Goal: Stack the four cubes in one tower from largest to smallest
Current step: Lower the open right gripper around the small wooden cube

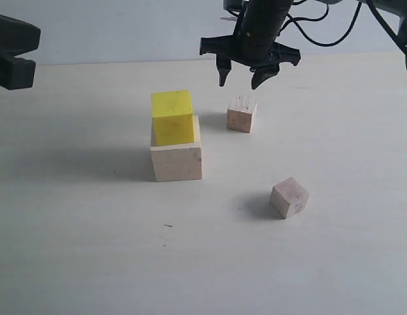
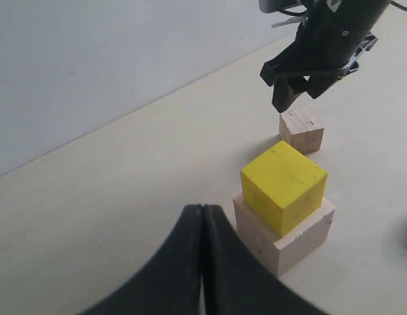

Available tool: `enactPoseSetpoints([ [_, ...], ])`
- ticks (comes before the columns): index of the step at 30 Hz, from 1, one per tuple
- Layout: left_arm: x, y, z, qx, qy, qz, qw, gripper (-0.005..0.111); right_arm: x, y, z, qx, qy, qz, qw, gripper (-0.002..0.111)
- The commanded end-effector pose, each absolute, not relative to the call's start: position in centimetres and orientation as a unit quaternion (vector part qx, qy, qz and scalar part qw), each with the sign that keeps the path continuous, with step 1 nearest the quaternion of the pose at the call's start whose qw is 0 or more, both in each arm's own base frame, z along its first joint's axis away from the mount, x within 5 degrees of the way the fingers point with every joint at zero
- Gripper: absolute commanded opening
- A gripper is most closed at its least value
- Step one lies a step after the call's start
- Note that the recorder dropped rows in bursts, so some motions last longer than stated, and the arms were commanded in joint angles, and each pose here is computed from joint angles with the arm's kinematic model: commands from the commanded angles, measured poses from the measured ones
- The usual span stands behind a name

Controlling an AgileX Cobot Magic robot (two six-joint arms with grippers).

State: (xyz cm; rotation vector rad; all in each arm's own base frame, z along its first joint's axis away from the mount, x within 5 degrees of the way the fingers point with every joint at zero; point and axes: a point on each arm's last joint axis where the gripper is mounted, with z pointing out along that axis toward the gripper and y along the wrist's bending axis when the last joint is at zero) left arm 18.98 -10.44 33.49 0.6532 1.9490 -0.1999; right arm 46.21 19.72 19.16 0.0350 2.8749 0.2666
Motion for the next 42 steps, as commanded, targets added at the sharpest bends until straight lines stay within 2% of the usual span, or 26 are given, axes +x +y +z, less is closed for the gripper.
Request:
enactPoseSetpoints([
  [1, 18.9, -10.5, 33.5, 0.261, 0.813, -0.092, 0.512, 0.0, 46.7, 19.5, 18.7, 0.039, 0.985, 0.107, 0.127, 0.06],
  [8, 18.9, -10.5, 33.5, 0.26, 0.814, -0.093, 0.512, 0.0, 47.1, 19.1, 19.1, 0.072, 0.983, 0.107, 0.133, 0.06],
  [14, 18.8, -10.5, 33.5, 0.26, 0.813, -0.094, 0.512, 0.0, 47.3, 19.1, 20.9, 0.1, 0.979, 0.114, 0.139, 0.06],
  [17, 18.8, -10.5, 33.5, 0.26, 0.813, -0.094, 0.512, 0.0, 47.2, 18.7, 21.2, 0.114, 0.981, 0.09, 0.128, 0.06],
  [36, 18.8, -10.5, 33.5, 0.259, 0.813, -0.095, 0.512, 0.0, 47.6, 18.9, 16.5, 0.131, 0.986, 0.061, 0.078, 0.06],
  [42, 18.8, -10.5, 33.5, 0.259, 0.813, -0.095, 0.512, 0.0, 47.6, 18.9, 16.5, 0.118, 0.988, 0.059, 0.08, 0.066],
])
